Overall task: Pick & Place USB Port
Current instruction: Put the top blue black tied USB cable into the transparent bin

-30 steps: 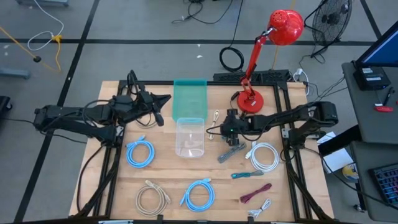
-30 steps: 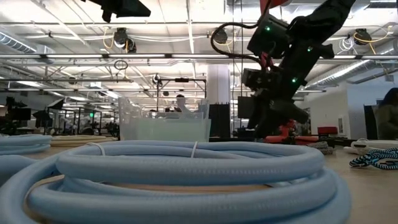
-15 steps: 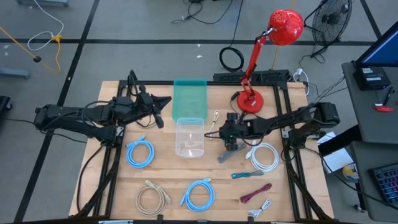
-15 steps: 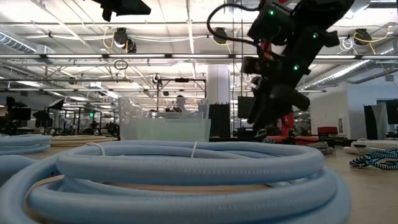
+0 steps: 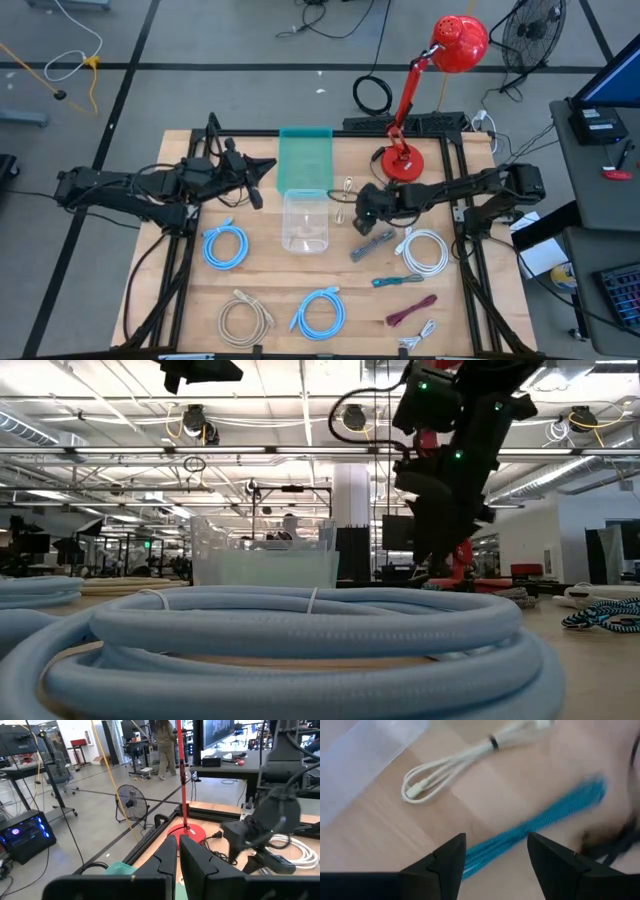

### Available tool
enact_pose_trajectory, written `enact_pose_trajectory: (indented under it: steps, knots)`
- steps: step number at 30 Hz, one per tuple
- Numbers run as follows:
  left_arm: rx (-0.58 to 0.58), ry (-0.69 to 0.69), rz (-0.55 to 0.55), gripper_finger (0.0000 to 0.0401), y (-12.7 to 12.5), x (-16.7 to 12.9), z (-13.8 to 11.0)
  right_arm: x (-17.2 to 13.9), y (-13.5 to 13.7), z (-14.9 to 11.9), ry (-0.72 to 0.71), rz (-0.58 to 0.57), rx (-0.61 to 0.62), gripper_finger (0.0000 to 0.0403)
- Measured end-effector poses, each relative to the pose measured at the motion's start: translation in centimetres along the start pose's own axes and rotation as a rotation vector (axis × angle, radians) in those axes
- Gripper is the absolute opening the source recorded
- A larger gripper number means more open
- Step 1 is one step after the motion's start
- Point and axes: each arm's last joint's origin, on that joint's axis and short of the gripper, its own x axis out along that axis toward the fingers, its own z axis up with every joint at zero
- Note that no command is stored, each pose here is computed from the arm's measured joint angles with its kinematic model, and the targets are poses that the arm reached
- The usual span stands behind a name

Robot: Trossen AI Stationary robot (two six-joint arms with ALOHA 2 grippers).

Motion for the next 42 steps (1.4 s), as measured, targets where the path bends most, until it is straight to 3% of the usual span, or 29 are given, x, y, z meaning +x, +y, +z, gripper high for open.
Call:
enact_pose_trajectory:
  steps: [5, 13, 21, 33, 42]
  knots:
    - [0.002, 0.003, -0.008, 0.0026, -0.1, -0.1, 0.0, 0.7, -1.4, 0.4, 0.096, -0.018, 0.188, 0.0207]
    - [0.021, 0.000, -0.039, 0.0026, -0.7, -0.3, 0.0, 0.9, -2.8, 1.0, 0.131, -0.058, 0.322, 0.0208]
    - [0.064, -0.016, -0.042, 0.0026, -0.8, -0.4, 0.2, 1.7, -2.3, 1.6, 0.101, 0.003, 0.333, 0.0208]
    - [0.071, -0.027, -0.041, 0.0026, -0.8, -0.4, 0.3, 5.9, -2.2, 0.6, 0.206, -0.062, 0.275, 0.0204]
    - [0.072, -0.026, -0.041, 0.0026, -0.8, -0.4, 0.3, 4.3, -1.7, 0.6, 0.126, -0.070, 0.241, 0.0127]
